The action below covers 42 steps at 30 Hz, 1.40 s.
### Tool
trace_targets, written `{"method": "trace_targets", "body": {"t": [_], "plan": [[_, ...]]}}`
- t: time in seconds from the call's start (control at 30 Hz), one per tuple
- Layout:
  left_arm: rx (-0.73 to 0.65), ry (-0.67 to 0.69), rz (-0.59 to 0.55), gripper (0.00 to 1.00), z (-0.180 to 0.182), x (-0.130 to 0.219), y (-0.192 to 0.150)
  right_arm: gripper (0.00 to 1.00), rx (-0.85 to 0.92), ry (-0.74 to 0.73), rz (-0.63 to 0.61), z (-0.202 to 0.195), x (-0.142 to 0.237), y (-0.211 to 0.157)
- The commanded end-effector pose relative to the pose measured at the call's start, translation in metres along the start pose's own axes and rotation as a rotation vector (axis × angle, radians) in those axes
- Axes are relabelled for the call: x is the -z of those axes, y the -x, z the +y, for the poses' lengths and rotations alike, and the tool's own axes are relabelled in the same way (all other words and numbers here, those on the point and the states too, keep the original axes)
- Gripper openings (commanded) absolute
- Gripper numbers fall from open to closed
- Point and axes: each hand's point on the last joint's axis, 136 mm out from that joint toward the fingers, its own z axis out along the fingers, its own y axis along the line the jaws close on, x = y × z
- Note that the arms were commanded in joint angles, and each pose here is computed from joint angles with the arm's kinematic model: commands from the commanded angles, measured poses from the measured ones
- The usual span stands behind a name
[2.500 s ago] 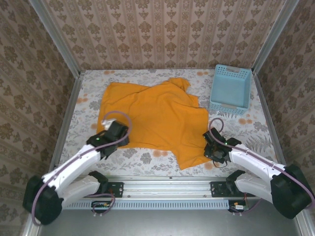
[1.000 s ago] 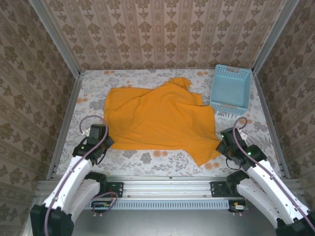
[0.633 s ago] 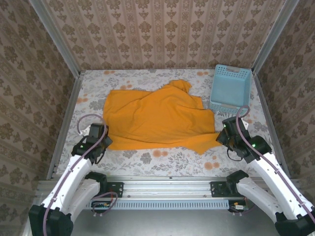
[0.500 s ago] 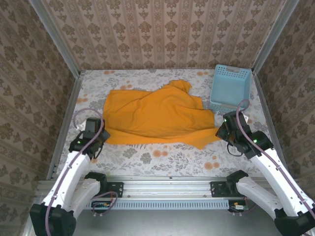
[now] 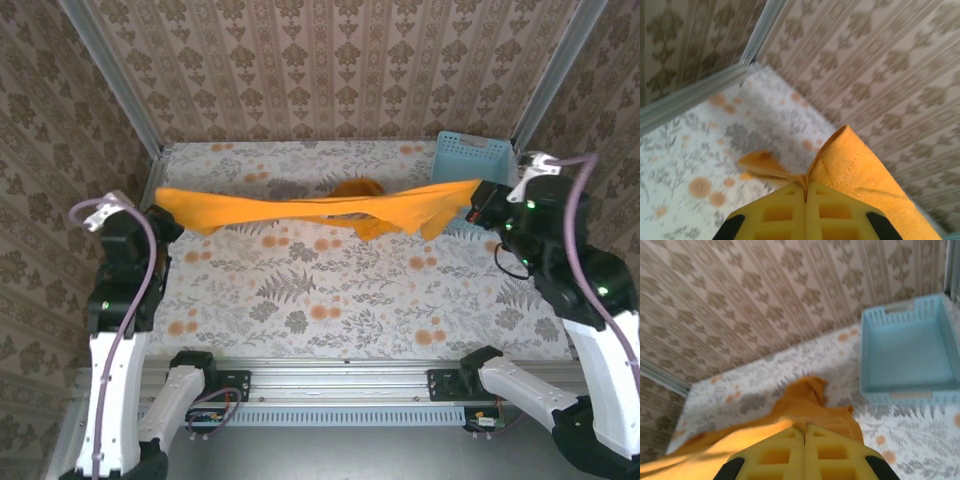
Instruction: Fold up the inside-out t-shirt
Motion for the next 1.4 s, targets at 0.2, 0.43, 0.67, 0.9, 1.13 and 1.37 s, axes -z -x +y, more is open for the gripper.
{"method": "trace_targets", "body": {"t": [0.2,0.43,0.67,0.9,1.13,1.37], "plan": [[-0.021,-0.049,-0.114,0.0,-0.03,0.015,0.049,0.0,0.064,0.075,-0.149,0.024,0.039,0.062],[-0.084,0.013,0.034,0.0,-0.055,-0.08,0.034,0.0,0.176,0.005,-0.158,0.05,-0.041,0.082],[-0.065,-0.039,0.093,0.0,-0.079,-0.176,0.046,0.0,0.141,0.06,-0.192,0.061,-0.129,0.118],[-0.086,-0.266,-0.068,0.0,-0.15,-0.175,0.134,0.0,0.055,0.218,-0.327,0.085,-0.142,0.197],[-0.151,-0.38,-0.199,0.0,-0.181,-0.137,0.183,0.0,0.061,0.307,-0.417,0.107,-0.112,0.227],[-0.178,-0.386,-0.135,0.0,-0.151,-0.136,0.136,0.0,0.08,0.307,-0.208,0.099,-0.136,0.169]]}}
